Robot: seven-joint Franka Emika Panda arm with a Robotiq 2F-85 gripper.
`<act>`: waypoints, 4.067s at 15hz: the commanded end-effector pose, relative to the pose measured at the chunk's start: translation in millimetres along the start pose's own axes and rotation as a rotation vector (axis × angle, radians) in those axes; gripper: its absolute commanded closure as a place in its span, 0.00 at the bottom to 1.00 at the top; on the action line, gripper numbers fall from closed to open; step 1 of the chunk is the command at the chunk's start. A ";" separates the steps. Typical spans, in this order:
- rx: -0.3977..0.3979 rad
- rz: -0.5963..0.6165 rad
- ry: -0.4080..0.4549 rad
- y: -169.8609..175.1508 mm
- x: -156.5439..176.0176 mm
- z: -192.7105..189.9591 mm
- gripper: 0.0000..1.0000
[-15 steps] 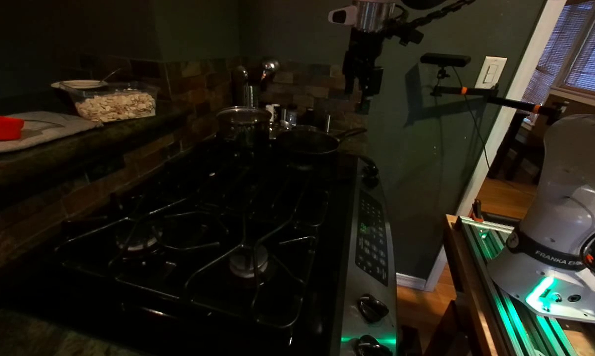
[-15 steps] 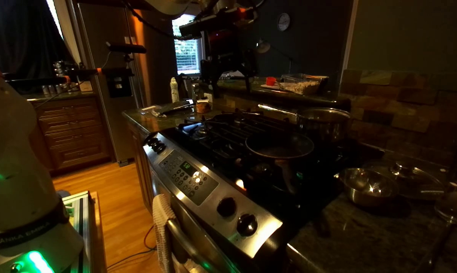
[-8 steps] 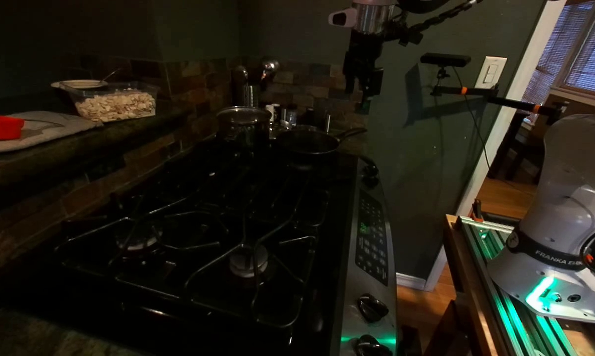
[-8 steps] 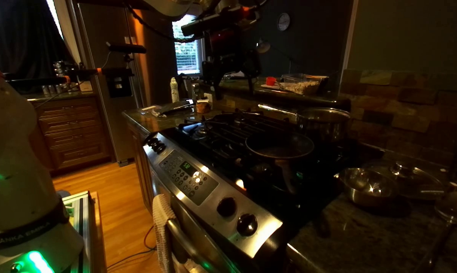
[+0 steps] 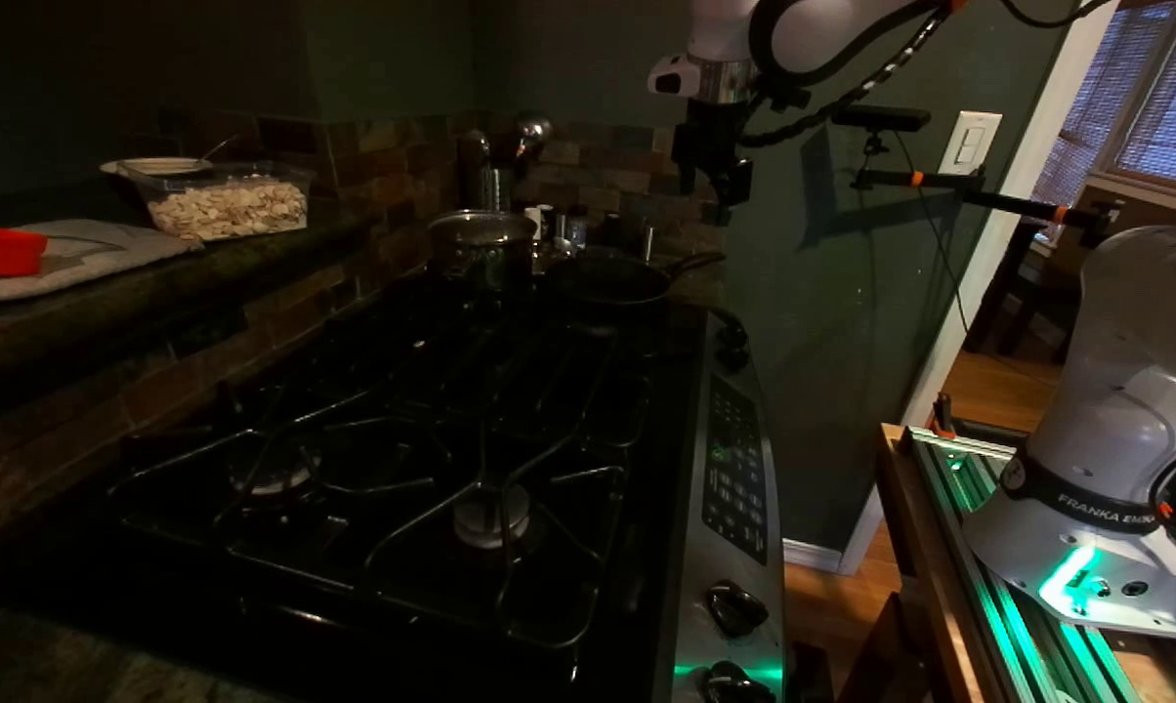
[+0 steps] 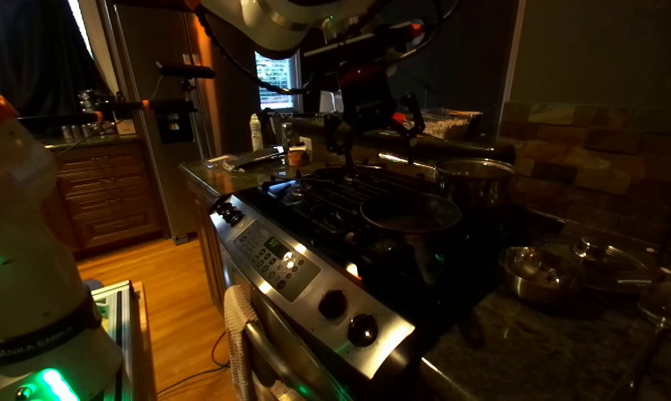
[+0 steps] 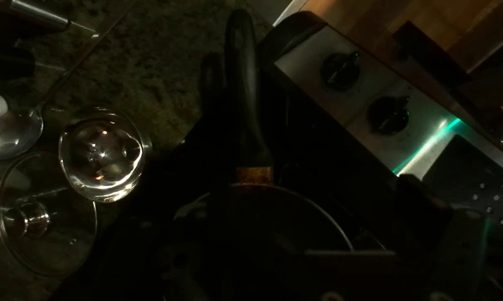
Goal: Move the black pan to the left
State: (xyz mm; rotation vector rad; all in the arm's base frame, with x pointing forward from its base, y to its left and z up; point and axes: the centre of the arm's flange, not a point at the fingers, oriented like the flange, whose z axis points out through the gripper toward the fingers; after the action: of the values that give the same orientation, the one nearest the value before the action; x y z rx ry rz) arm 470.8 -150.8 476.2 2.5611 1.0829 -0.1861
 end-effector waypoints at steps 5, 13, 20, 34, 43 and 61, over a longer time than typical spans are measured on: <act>-0.004 -0.173 -0.026 22.5 9.6 57.3 0.00; 0.025 -0.205 -0.051 29.7 10.5 97.9 0.00; 0.028 -0.202 -0.023 32.9 13.9 115.7 0.08; 0.010 -0.212 -0.006 35.3 26.7 134.8 0.01; 0.015 -0.210 -0.012 42.6 32.2 144.8 0.34; -0.026 -0.313 0.019 21.0 51.3 114.9 1.00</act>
State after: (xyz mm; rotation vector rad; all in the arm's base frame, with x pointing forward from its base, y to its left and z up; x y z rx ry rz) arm 531.9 -180.7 360.0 2.3885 1.4344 -0.2363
